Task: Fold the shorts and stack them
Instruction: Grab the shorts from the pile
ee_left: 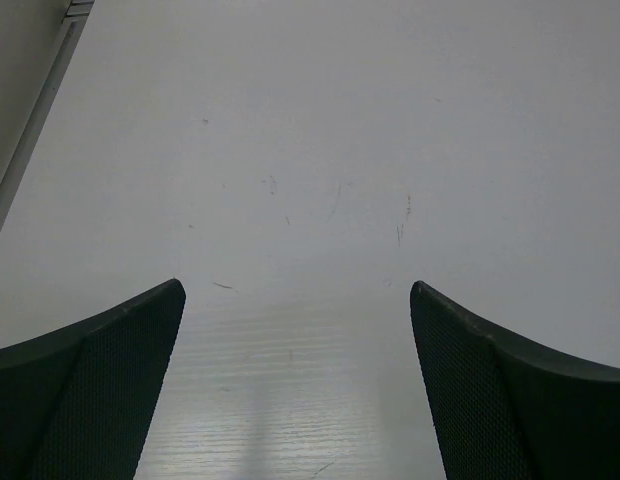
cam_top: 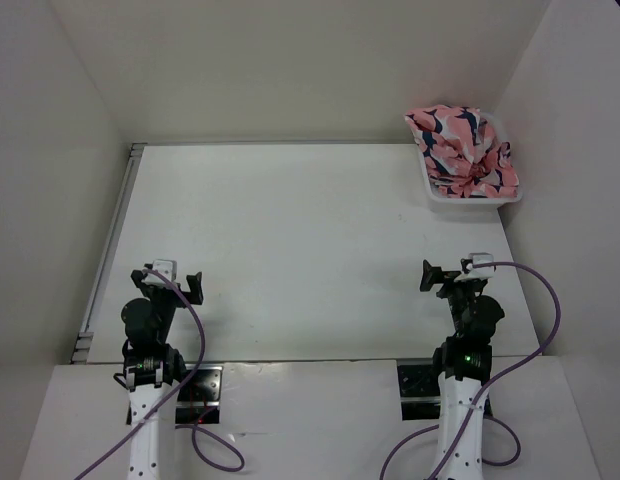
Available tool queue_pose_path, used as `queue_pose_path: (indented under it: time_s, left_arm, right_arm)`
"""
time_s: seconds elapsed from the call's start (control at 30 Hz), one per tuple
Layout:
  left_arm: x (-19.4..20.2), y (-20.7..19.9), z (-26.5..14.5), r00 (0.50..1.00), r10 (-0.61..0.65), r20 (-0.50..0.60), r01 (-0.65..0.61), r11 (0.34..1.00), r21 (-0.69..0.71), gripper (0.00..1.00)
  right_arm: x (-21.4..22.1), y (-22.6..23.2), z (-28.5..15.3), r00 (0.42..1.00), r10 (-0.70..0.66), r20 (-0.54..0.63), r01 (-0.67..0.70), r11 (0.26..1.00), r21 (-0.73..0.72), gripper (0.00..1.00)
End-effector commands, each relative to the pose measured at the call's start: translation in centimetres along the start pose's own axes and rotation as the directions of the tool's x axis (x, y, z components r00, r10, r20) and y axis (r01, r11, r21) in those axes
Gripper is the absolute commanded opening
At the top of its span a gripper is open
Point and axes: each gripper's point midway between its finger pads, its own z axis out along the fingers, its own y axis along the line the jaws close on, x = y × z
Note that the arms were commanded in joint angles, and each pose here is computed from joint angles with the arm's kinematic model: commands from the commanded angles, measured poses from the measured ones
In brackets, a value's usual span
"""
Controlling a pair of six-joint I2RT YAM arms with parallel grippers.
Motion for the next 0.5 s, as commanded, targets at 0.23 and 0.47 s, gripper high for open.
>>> queue_pose_path:
  time_s: [0.23,0.47]
  left_arm:
    - [-1.3,2.4,0.1,0.998,0.020,0.061,-0.012,0.991,-0.135,1.00]
    - [-7.7,1.9,-0.4,0.964,0.068,0.257,-0.041,0.993,-0.106,1.00]
  right_arm:
    - [0.7,0.7,0.1,1.000,-0.015,0.010,0.016,0.999,-0.046,0.99]
    - [-0.8,11.7,-4.3,0.187,-0.599,0.779,0.978,0.041,-0.203,1.00]
